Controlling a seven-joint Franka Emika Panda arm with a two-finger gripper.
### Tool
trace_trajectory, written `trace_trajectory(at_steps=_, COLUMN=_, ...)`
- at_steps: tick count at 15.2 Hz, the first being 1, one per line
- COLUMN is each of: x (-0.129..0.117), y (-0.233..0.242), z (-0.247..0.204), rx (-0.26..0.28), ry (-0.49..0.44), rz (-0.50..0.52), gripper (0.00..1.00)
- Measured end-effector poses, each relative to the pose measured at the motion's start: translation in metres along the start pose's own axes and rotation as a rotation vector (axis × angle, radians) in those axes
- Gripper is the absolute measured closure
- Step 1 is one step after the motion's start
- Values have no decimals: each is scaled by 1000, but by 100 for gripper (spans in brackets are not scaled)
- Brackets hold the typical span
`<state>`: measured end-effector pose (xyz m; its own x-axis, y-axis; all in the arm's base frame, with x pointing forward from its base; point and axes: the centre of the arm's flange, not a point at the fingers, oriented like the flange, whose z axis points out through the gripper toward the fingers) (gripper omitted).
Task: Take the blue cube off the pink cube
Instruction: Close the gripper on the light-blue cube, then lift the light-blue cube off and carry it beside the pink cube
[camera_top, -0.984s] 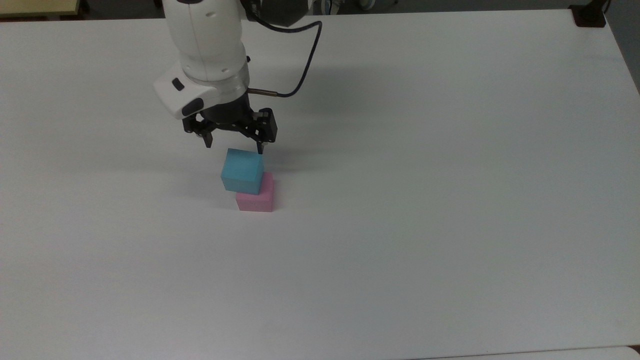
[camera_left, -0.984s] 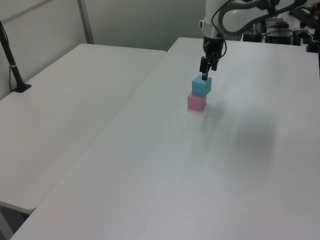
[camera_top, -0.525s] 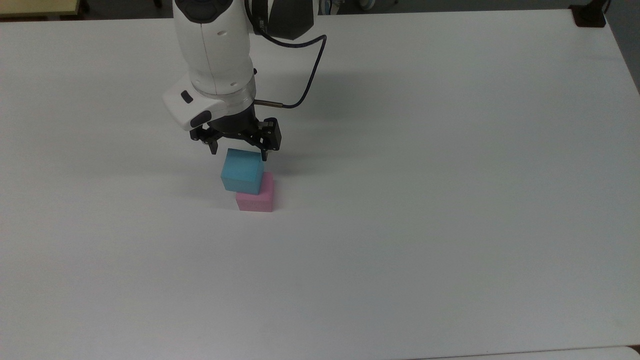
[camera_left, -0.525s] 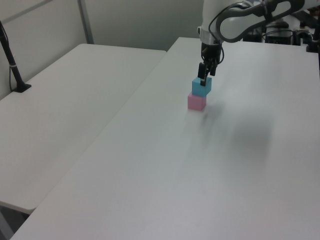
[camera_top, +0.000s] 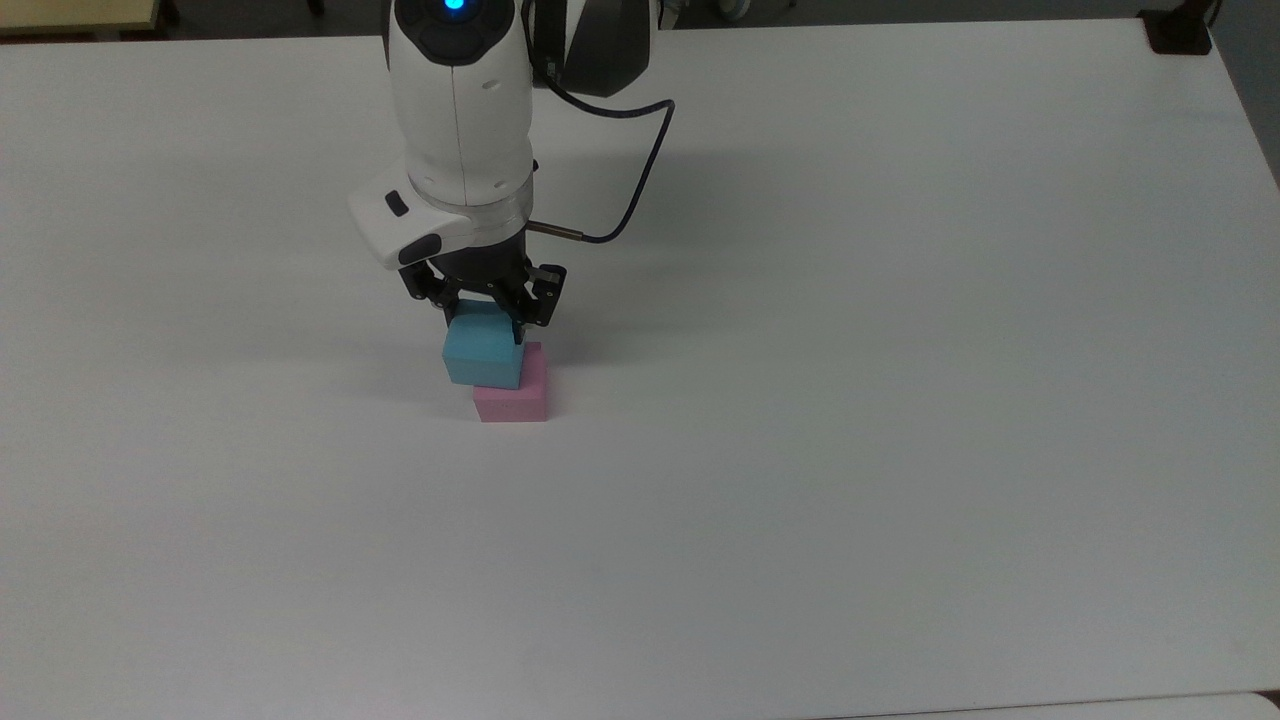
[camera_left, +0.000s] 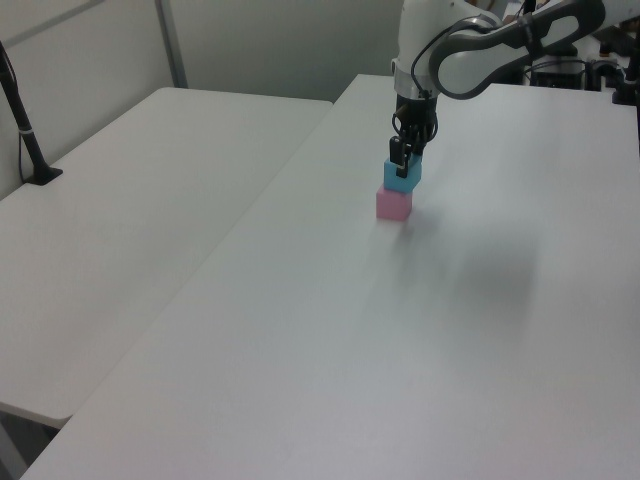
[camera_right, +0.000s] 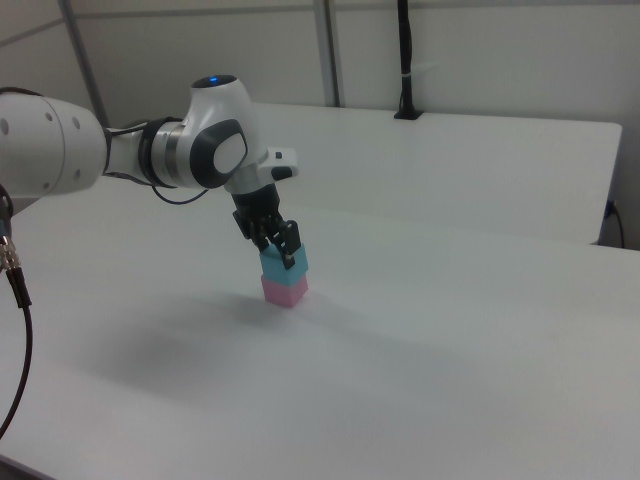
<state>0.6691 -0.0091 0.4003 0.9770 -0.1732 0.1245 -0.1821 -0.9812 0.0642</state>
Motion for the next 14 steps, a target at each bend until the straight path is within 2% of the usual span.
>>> trace_trajectory(at_steps=4, x=-2, y=-13, z=-29, rx=13, ry=39, rz=-20, gripper=42)
trace_trajectory(at_steps=8, x=-22, y=-66, z=-58, rx=41, ry=25, rz=-89, gripper=42)
trace_trajectory(at_steps=14, x=-51, y=-145, z=-44, rx=78, ry=-12, rz=-99, gripper=42)
